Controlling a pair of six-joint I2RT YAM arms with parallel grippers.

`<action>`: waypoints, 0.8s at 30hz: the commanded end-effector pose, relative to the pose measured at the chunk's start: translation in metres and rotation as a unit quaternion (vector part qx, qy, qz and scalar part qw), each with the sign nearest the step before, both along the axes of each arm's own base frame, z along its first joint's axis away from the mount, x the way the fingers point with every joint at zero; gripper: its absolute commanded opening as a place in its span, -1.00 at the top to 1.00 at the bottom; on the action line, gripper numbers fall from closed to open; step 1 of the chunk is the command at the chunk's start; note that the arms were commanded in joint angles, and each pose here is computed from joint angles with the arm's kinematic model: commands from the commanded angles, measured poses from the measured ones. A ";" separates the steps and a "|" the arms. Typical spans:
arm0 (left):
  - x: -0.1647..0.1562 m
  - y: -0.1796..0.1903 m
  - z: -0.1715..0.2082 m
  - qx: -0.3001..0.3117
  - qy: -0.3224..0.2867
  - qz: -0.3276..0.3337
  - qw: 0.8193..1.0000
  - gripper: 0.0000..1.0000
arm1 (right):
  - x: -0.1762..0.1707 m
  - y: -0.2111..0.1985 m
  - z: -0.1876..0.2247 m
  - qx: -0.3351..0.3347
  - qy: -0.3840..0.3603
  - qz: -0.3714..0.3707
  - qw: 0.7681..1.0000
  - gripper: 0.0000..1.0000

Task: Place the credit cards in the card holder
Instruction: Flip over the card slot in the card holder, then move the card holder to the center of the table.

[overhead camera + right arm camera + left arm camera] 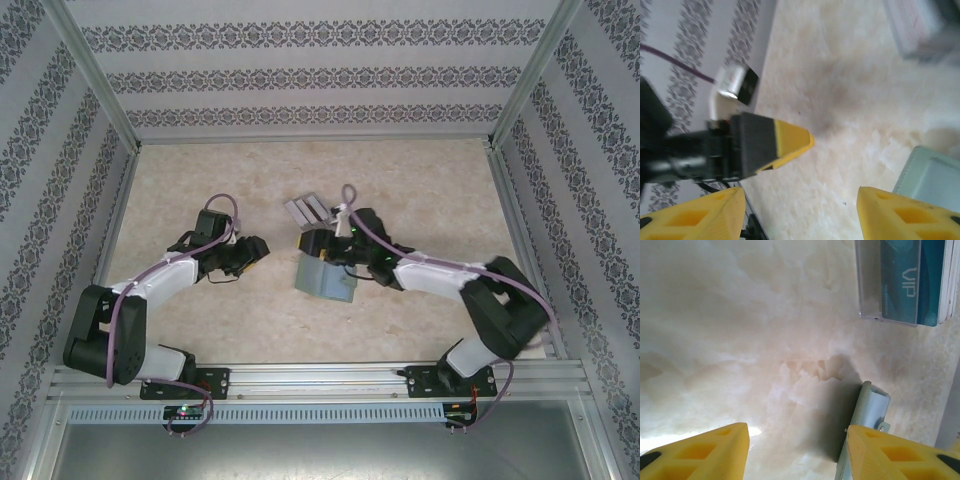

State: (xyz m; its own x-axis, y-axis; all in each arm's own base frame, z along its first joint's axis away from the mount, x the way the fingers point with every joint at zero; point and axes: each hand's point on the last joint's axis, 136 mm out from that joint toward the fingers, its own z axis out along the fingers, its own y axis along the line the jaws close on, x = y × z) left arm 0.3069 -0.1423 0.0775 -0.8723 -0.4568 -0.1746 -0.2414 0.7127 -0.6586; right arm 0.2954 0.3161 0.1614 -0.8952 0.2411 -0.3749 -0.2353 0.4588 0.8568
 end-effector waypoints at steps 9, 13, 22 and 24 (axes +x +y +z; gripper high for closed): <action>0.008 -0.019 0.035 -0.015 -0.062 -0.089 0.994 -0.10 | -0.033 -0.095 -0.058 -0.126 0.039 -0.087 0.987 -0.25; 0.006 -0.029 0.042 0.013 -0.081 -0.133 0.988 -0.11 | -0.033 -0.107 -0.063 -0.189 0.032 -0.084 0.978 -0.24; -0.015 -0.089 0.007 0.001 -0.025 -0.210 0.977 -0.11 | 0.004 -0.118 -0.043 -0.250 -0.010 -0.089 0.964 -0.25; -0.018 -0.093 -0.004 0.009 -0.012 -0.210 0.978 -0.11 | 0.018 -0.123 -0.043 -0.237 -0.002 -0.114 0.965 -0.25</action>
State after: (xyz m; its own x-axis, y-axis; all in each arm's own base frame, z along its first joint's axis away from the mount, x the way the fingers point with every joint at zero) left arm 0.2889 -0.2305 0.0788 -0.9772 -0.0658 -0.2020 0.0869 0.7441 -0.6624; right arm 0.3005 0.2079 0.1269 -0.8456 0.2166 -0.4879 -0.1282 0.8049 0.5794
